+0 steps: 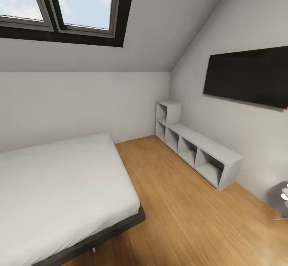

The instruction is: Attach the digital camera to the camera tripod in the bedroom.

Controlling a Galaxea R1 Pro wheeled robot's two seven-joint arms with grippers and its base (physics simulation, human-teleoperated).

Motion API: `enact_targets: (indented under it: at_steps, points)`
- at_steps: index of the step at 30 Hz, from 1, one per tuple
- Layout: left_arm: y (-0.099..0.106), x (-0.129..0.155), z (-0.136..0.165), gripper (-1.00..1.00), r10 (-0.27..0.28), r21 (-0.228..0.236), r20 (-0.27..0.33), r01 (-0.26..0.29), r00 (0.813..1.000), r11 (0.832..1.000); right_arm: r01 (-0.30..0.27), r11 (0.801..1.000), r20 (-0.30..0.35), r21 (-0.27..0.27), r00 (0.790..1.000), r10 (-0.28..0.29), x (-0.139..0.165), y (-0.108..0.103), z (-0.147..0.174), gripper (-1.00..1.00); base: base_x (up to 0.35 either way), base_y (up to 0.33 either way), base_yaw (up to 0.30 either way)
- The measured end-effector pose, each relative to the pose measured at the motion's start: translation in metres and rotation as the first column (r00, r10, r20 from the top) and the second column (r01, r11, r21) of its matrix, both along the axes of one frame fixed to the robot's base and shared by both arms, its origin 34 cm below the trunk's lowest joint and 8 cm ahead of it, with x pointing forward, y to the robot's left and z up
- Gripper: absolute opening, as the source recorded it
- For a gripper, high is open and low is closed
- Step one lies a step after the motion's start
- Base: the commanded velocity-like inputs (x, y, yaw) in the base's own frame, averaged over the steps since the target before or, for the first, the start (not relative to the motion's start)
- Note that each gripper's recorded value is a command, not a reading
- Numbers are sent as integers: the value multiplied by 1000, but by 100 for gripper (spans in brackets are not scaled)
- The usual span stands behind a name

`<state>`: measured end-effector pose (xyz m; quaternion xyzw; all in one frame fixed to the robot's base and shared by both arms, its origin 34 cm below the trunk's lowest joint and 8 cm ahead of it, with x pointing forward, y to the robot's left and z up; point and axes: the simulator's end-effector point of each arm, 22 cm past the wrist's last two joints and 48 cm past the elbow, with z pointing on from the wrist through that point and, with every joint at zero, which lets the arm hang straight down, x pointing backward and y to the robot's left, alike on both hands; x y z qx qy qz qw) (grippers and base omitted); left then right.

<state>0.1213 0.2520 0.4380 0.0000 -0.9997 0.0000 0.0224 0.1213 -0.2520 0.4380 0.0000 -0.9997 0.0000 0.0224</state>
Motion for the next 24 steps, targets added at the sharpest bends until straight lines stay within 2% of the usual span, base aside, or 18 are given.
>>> enact_targets:
  at_steps: [3,6,12,24]
  points:
    - [-2,12,0,100,15,-3,32,-15,999,1000,-10,1000,3,-24,1000,10,3,-15,0,100,0,0,0]
    - [-2,20,0,100,31,-3,51,-30,998,1000,-10,1000,3,-23,1000,10,3,-14,0,100,0,0,0]
    - [-1,36,0,100,6,-3,89,-6,996,1000,-8,1000,4,-14,1000,8,3,-9,0,100,0,0,0]
    - [-1,37,0,100,3,-3,94,-3,996,1000,-8,1000,6,-14,1000,8,4,-9,0,100,0,0,0]
